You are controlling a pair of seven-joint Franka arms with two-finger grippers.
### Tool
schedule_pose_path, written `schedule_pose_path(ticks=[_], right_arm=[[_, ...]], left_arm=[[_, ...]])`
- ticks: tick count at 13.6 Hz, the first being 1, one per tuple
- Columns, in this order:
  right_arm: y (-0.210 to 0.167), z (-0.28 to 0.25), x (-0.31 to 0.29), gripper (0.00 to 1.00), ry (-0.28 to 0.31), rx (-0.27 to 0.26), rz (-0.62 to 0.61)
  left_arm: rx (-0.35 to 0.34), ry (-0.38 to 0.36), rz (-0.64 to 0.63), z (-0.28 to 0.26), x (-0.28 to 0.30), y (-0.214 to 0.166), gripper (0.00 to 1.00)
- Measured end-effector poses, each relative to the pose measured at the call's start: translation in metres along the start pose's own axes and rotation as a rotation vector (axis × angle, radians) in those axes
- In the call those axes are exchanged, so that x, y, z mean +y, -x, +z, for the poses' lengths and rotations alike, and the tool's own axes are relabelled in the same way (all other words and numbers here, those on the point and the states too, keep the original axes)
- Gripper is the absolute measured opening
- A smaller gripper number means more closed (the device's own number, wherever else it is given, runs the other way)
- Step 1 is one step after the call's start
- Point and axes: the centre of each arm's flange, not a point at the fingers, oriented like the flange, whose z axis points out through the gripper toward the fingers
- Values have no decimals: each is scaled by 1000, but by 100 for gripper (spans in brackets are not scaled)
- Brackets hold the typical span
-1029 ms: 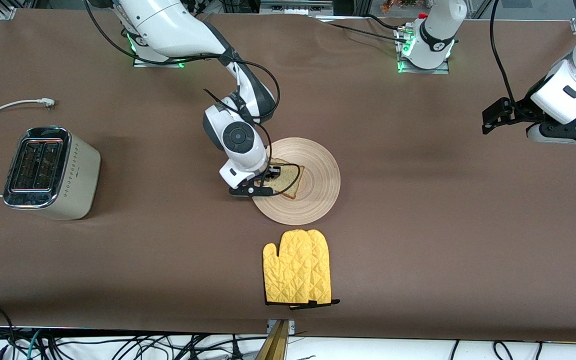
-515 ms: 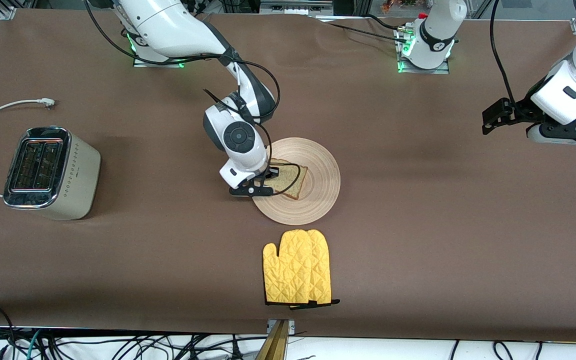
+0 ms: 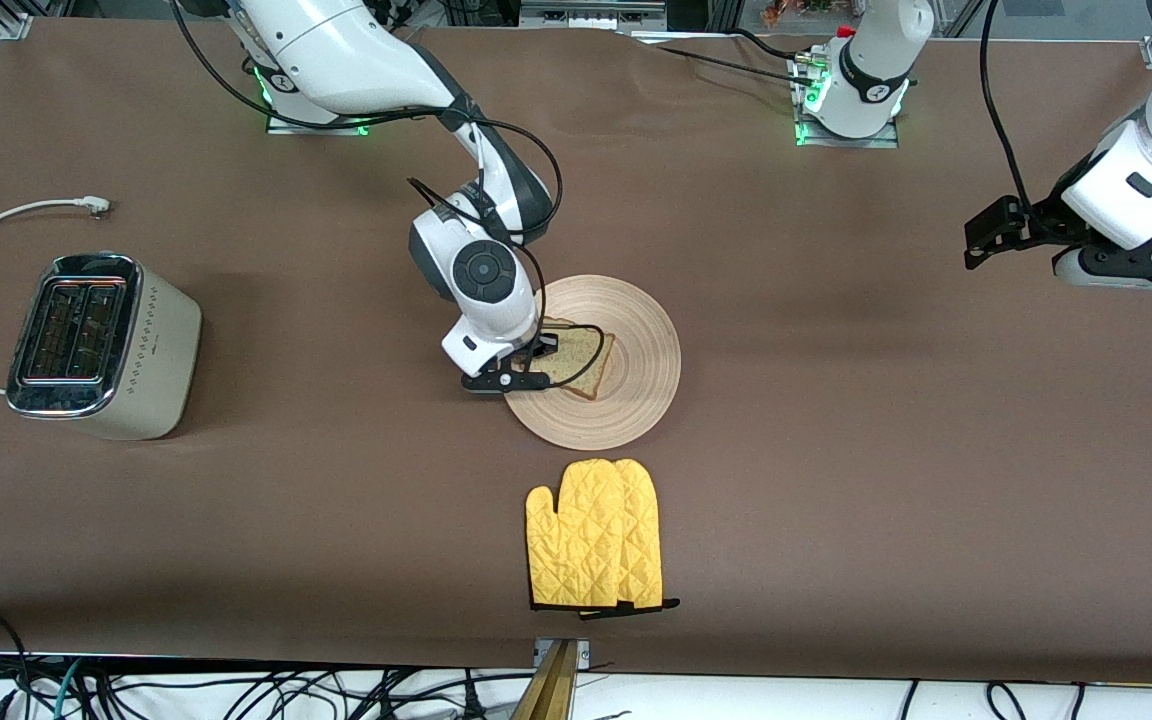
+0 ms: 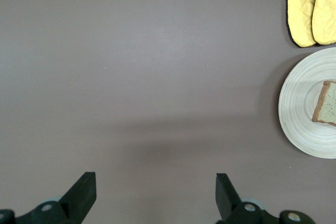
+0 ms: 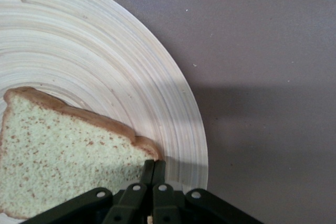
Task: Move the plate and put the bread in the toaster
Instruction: 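Grasp the bread slice with the right gripper and lift it, then carry the bread with the right gripper above the toaster slot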
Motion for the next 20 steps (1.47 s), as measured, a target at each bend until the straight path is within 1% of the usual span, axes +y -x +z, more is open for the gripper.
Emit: schedule_pose_path(ticks=[2, 4, 7, 9, 13, 17, 20], right_arm=[[-4, -14, -1, 1, 16, -14, -1], [-10, -39, -3, 1, 42, -45, 0], [-15, -75, -4, 1, 71, -77, 2], [-21, -98, 3, 1, 108, -95, -23], [-30, -150, 40, 1, 162, -129, -76], [-30, -178, 67, 1, 199, -165, -118], [-35, -213, 107, 1, 272, -176, -174]], left_arm=[[2, 0, 0, -1, 0, 0, 100], [2, 1, 0, 0, 0, -2, 100], [4, 2, 0, -1, 0, -4, 100], [5, 2, 0, -1, 0, -4, 100], [6, 2, 0, -1, 0, -4, 100], [6, 2, 0, -2, 0, -4, 100], [6, 2, 0, -2, 0, -4, 100]])
